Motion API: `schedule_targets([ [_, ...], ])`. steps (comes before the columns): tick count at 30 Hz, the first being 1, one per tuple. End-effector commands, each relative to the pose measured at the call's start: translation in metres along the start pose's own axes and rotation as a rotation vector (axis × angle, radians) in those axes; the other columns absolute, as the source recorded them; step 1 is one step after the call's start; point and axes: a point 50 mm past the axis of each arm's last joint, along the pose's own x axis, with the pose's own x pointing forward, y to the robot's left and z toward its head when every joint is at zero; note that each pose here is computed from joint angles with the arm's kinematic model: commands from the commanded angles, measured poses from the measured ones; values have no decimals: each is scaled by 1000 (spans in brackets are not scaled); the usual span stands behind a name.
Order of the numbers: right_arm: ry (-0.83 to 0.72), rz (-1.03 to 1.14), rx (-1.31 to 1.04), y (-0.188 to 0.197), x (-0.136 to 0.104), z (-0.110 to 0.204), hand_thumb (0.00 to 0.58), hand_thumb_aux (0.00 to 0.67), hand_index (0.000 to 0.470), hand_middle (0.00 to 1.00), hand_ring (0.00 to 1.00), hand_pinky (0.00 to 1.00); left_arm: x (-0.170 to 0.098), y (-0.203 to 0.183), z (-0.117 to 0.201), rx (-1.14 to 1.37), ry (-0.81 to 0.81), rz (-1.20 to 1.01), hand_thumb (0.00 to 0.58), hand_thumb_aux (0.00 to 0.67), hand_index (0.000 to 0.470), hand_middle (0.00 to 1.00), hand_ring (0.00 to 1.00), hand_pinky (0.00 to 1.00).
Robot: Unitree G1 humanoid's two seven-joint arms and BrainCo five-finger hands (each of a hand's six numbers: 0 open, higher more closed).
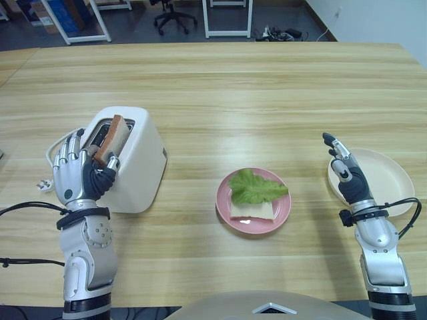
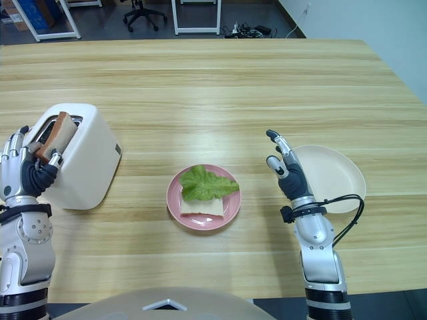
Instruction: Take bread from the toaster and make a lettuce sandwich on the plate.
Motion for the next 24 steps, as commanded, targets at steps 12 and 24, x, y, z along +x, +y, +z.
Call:
schedule_targets([
  [12,7,-13,1,1,0,-2,0,0,0,0,0,0,-12,108,41,-143,-369,855,580,670,470,1000,1000,1000],
  [24,11,-43,27,-1,3,-5,0,0,0,0,0,0,-12,27,136,-943,-856,-166,580,670,470,1000,1000,1000],
])
